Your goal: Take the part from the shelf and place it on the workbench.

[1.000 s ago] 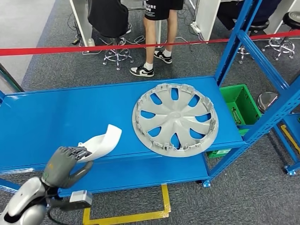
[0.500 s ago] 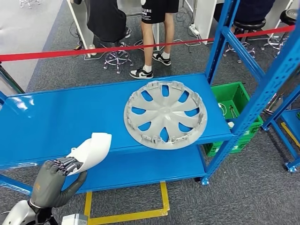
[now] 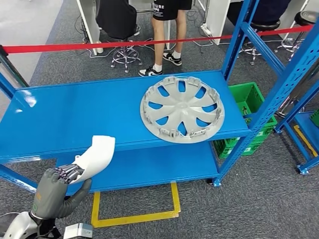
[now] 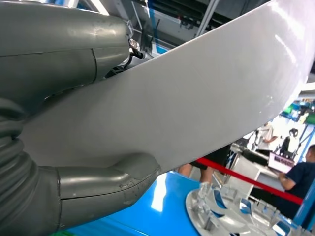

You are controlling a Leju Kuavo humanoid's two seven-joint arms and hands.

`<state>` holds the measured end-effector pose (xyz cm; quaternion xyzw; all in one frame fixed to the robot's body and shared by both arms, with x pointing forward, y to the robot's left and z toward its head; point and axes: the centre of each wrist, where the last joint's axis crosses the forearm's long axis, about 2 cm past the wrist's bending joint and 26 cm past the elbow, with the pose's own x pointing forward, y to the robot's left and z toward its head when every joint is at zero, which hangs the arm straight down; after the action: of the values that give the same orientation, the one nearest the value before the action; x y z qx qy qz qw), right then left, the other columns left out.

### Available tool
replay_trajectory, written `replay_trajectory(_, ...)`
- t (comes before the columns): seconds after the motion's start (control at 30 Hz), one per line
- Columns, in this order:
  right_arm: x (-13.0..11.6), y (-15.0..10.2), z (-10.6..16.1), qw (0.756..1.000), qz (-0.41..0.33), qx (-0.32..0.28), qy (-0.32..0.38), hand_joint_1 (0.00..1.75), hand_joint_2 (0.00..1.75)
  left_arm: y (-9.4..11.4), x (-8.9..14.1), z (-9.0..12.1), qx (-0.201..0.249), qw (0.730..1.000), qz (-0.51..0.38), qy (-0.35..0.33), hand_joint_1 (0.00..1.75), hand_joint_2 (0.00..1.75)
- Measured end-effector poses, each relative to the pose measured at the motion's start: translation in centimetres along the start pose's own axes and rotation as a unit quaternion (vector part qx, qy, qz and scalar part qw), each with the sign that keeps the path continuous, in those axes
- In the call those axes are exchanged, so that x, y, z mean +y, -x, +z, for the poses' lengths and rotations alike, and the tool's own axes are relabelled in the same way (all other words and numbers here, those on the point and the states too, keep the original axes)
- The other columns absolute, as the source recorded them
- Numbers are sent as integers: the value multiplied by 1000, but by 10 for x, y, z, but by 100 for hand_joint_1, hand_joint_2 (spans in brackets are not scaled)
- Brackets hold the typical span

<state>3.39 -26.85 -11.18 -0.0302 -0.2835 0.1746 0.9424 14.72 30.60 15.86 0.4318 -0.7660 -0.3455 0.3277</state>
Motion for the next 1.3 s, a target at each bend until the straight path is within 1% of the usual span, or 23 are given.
replay_trajectory(0.17, 2, -1, 0, 1000, -1, -4, -1, 0, 0, -1, -1, 0, 4, 1000, 5, -2, 168, 175)
replay_trajectory(0.43, 0, -10, -5, 999, 0, -42, 6, 0, 0, -3, -2, 0, 2, 1000, 12, -6, 168, 175)
replay_trajectory(0.63, 2, -11, -5, 999, 1, -40, 13, 0, 0, -2, -2, 2, 6, 1000, 7, -7, 168, 175)
replay_trajectory(1.03, 8, -4, 0, 1000, 5, -20, 4, 0, 0, -2, -2, 5, 13, 1000, 7, 5, 168, 175)
replay_trajectory(1.3, 9, -7, -1, 1000, -1, -24, 0, 0, 0, -2, -1, 9, 20, 1000, 7, 9, 168, 175)
